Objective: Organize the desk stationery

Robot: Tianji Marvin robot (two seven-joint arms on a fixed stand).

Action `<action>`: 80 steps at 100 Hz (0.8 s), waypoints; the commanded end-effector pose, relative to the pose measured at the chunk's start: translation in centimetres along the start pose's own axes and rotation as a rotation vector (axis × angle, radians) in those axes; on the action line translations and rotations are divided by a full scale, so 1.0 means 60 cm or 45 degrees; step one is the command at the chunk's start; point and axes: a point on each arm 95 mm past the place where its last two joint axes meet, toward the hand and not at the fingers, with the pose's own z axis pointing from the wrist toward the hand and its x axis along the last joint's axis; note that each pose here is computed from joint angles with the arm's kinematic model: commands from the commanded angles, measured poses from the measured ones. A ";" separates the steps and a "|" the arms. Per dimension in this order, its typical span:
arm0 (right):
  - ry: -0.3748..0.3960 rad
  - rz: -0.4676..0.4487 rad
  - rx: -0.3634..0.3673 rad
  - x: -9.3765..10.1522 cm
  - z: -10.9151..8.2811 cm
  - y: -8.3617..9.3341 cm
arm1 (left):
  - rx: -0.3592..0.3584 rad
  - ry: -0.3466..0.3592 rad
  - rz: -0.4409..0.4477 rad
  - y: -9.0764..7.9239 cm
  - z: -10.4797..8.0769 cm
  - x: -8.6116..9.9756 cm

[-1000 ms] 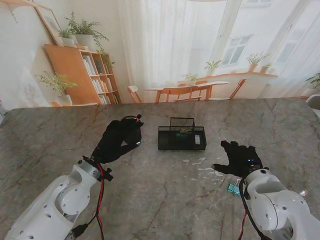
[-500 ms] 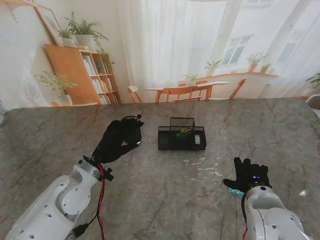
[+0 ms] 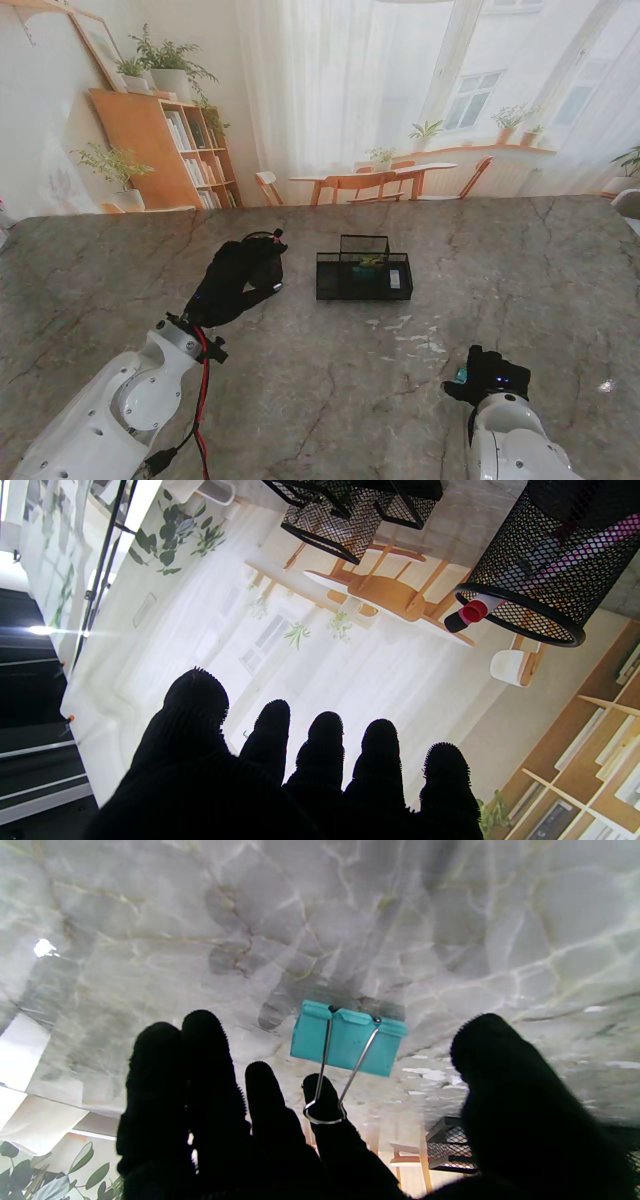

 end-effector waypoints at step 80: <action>-0.135 0.185 -0.002 0.011 0.023 -0.047 | -0.016 0.009 -0.013 0.006 0.003 0.005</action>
